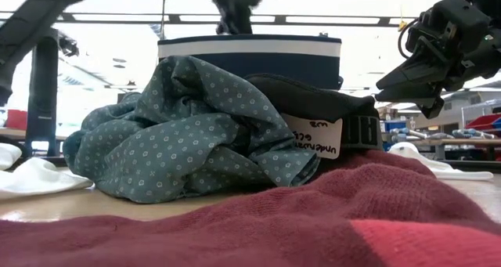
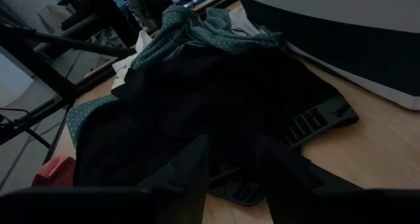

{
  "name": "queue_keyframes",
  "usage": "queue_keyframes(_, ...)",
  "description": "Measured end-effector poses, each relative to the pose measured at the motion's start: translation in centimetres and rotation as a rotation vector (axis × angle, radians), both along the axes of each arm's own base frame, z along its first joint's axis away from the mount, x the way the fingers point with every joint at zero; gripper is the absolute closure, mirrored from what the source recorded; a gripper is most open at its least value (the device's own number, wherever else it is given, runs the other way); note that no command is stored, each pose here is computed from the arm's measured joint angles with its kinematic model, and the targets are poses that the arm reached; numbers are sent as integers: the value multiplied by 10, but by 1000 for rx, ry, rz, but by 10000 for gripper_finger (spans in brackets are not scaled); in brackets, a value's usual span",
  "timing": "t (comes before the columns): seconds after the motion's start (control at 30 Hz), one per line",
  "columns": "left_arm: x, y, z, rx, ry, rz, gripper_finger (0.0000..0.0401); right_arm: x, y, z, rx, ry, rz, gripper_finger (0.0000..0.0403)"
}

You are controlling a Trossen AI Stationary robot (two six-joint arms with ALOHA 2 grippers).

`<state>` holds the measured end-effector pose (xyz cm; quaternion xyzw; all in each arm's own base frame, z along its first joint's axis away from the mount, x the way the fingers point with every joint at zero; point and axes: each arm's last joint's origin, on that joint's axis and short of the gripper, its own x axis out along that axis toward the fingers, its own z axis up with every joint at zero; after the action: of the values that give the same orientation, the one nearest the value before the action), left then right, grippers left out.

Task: Sort clothes
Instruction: Put the blue shirt into the blue laundry bin, then put the black boxer into the blue laundry bin

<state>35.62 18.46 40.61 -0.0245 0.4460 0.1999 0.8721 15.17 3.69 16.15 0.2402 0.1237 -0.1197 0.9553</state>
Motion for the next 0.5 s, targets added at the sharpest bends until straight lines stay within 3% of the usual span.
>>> queue_keyframes(0.23,-64,-51,70,14,-151,-46,304,0,0,0,0,0,0,275)
queue_keyframes(0.5,-111,-115,108,-6,-265,-147,311,0,1,0,31,-1,21,275)
